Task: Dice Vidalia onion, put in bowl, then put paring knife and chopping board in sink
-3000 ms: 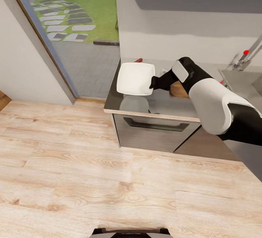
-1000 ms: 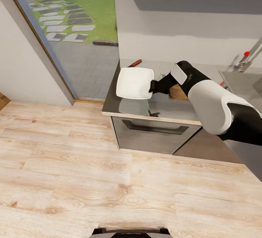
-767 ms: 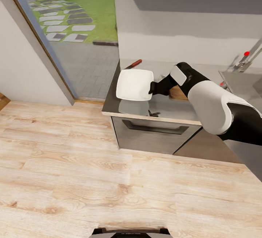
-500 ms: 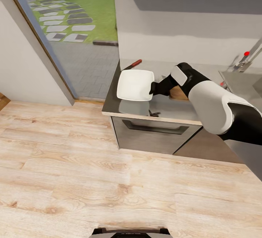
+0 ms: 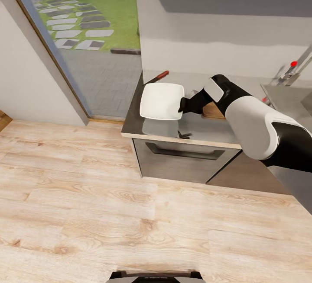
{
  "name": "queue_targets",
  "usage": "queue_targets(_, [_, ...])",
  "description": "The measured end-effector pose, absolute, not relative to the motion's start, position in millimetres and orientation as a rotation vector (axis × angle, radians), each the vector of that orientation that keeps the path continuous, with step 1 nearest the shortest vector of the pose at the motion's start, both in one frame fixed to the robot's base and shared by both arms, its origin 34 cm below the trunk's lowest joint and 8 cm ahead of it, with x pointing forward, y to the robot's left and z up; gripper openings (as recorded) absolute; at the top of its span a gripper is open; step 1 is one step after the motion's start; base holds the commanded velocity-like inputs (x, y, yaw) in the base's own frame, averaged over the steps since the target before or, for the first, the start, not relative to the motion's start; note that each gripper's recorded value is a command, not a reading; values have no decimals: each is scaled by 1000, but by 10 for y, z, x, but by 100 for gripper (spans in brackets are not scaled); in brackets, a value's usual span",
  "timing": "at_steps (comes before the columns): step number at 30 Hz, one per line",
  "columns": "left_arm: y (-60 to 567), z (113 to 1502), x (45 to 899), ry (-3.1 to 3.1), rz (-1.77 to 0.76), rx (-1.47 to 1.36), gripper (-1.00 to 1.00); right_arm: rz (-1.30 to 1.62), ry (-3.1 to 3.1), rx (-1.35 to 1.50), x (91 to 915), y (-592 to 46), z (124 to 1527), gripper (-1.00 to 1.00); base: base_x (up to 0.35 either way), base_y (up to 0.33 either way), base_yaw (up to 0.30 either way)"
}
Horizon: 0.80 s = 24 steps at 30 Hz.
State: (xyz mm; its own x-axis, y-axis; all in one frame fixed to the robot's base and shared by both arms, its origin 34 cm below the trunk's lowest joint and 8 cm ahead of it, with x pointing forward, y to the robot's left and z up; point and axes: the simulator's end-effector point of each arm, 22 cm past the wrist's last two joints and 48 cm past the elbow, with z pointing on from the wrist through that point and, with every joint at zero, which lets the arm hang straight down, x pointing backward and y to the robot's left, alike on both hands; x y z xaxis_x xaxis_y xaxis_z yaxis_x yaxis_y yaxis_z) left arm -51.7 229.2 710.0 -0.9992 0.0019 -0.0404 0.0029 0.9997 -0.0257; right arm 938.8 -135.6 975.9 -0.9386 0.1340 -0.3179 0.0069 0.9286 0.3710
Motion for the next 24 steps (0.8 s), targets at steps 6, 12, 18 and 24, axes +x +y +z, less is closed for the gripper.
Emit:
queue_targets(6, [2293,7100,-518,3101,-40,4,100,525,2745,102,9387,-1354,9762,-100,90,0,0])
queue_targets(12, [2292,7100,-517,3101,-40,5,100,526,2750,103,9373,-1352,9740,-100,95,0,0])
queue_targets(18, [2295,7099,-516,3101,-40,5,100,529,2759,101,9348,-1336,9709,-100,6,0,0])
queue_targets(24, [2294,7100,-517,3101,-40,6,100,530,2767,101,9325,-1329,9682,-100,0,0,0])
